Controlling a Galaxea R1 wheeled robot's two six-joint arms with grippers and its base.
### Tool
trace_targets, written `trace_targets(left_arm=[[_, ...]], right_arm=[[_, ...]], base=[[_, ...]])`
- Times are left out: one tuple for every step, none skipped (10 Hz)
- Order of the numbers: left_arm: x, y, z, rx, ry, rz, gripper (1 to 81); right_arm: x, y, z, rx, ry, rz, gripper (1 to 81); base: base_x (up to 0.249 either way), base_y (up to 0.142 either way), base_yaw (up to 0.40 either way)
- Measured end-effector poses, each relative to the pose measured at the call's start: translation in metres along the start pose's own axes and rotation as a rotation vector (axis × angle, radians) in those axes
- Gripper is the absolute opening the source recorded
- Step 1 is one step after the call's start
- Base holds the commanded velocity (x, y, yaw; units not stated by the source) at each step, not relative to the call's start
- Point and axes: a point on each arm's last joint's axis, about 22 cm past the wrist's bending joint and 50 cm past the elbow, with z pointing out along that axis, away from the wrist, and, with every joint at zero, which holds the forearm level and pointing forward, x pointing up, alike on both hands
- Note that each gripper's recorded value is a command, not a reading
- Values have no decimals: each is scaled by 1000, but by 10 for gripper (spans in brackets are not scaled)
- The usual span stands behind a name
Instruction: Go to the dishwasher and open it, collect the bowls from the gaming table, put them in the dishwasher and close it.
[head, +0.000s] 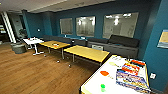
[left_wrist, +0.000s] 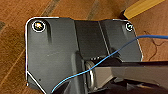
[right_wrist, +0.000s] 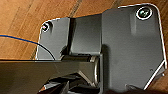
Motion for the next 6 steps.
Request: trace_targets(left_arm=[[1,0,0,0,0,0,811],[0,0,0,0,0,0,811],[0,0,0,0,0,0,811],[0,1,0,-2,-1,0,811],[1,1,0,-2,0,0,811],[1,1,0,-2,0,0,811]], right_arm=[[1,-2,0,2,1,0,811],[1,-2,1,2,2,0,811],[1,-1,0,2,1,0,811],[1,-2,0,2,2,-1,811],[1,-2,1,2,0,0,811],[1,-2,1,2,2,0,811]], base=[[0,0,-381],[0,0,-381],[0,0,-381],[0,0,-381],[0,0,-381],[0,0,-381]])
